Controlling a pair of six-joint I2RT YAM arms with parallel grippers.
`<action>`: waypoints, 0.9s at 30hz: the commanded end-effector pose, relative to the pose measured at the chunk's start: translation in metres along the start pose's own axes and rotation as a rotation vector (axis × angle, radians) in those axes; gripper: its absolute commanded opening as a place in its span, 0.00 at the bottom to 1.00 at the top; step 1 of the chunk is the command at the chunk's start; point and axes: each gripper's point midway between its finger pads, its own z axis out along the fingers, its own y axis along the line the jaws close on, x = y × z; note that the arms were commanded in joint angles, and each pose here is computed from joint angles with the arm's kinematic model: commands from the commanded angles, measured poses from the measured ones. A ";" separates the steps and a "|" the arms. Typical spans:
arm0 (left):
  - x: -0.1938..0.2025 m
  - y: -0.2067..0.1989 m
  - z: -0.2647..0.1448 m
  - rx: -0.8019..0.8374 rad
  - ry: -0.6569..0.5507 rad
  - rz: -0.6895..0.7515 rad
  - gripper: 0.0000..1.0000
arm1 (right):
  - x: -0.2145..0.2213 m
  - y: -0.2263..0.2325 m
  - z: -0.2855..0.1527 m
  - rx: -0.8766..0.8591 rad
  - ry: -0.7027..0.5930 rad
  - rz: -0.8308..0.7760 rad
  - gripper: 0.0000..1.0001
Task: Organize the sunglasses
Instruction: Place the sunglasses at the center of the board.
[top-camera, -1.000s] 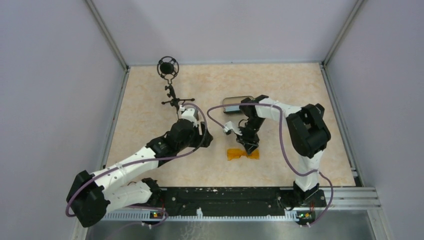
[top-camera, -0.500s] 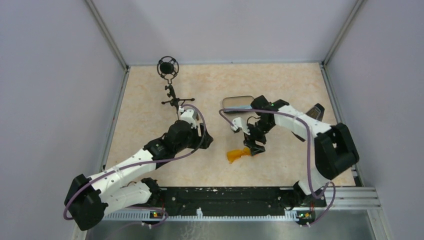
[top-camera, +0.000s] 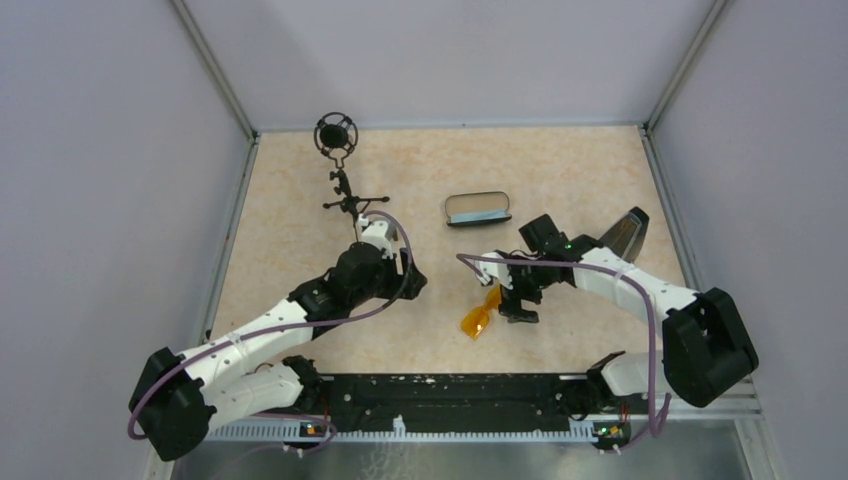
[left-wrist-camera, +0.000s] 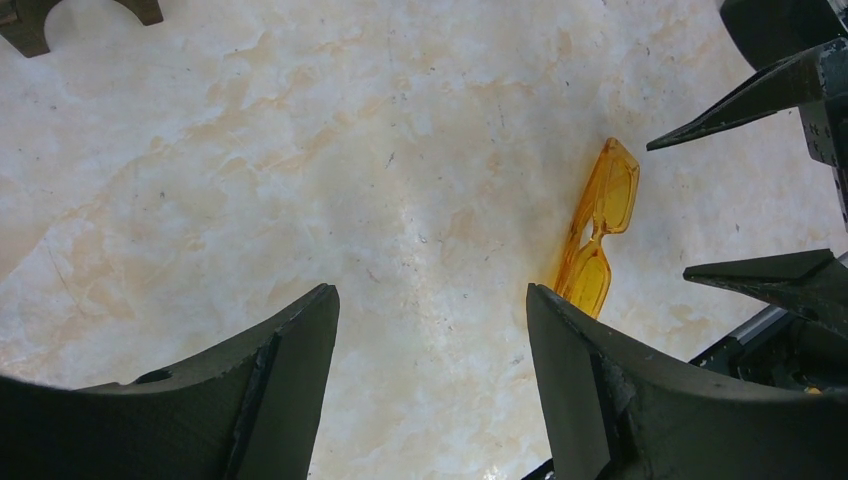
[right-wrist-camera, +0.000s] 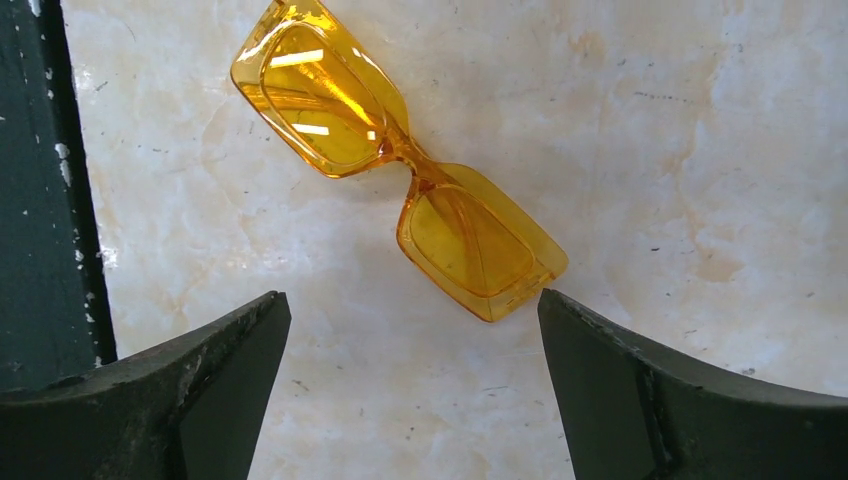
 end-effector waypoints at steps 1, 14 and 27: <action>-0.009 -0.010 0.001 0.046 -0.039 0.007 0.76 | -0.014 -0.012 -0.001 0.011 -0.056 -0.152 0.93; -0.011 -0.006 -0.005 0.035 -0.062 0.004 0.76 | -0.022 -0.014 0.004 -0.011 -0.028 -0.494 0.95; -0.007 -0.006 -0.007 0.042 -0.051 -0.006 0.76 | -0.003 -0.037 0.029 0.011 0.064 -0.525 0.85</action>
